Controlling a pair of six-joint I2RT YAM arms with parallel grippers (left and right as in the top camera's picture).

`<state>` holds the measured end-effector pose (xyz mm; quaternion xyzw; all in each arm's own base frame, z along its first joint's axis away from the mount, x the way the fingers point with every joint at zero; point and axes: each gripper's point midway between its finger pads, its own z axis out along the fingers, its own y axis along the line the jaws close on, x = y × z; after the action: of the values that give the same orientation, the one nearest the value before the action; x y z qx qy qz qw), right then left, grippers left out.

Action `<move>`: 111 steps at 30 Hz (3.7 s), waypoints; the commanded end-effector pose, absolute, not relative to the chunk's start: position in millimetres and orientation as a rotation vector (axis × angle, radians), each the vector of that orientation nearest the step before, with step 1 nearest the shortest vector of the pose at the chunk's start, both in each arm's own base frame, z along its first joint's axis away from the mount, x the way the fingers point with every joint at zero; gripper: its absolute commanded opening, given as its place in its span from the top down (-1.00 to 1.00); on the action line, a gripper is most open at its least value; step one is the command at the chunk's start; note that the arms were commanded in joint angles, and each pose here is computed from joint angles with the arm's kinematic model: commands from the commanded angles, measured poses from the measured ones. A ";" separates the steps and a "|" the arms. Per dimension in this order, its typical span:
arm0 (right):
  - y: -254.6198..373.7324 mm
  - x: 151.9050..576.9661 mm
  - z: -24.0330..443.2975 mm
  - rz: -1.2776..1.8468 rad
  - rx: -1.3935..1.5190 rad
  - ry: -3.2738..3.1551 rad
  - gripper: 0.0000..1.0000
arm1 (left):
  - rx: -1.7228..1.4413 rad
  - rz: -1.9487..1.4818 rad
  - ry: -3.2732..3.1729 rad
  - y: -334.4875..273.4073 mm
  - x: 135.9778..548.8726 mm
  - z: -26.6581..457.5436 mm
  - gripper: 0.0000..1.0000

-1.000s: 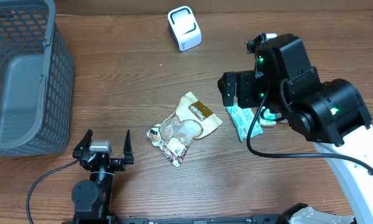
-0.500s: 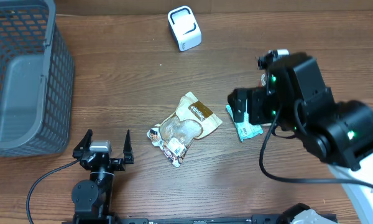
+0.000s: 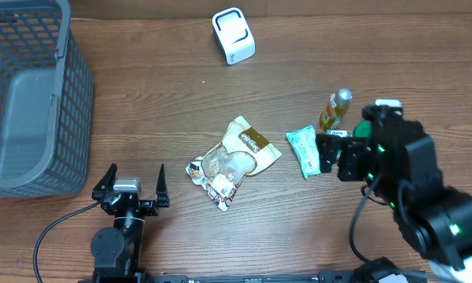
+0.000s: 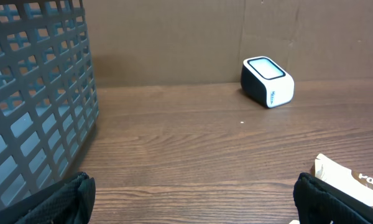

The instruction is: Scan the item barcode

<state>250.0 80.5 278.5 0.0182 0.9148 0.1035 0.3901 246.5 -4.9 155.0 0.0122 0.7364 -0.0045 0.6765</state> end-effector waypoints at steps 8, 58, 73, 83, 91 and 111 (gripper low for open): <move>47.6 222.8 271.8 0.233 0.150 2.238 -1.00 | 0.050 -0.002 1.647 -6.5 246.0 155.9 -0.99; 22.6 193.6 221.7 0.342 0.230 1.776 -1.00 | 0.050 -0.002 1.647 -6.5 246.0 155.9 -0.98; 56.3 208.1 302.4 0.264 -0.204 1.227 -1.00 | 0.050 -0.002 1.647 -6.5 246.0 156.0 -0.99; 53.4 230.5 240.6 0.239 -0.201 1.323 -1.00 | 0.050 -0.002 1.647 -6.5 246.0 155.9 -0.99; 53.3 239.7 177.8 0.234 -0.206 1.552 -1.00 | 0.050 -0.002 1.647 -6.5 246.0 155.9 -0.99; 44.6 241.9 172.8 0.188 -0.172 1.575 -1.00 | 0.050 -0.002 1.647 -6.5 246.0 156.0 -0.99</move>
<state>240.9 48.3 176.0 -0.0817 0.7056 0.0938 0.6976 246.4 -5.3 155.2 0.0133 0.7360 -0.0054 0.6769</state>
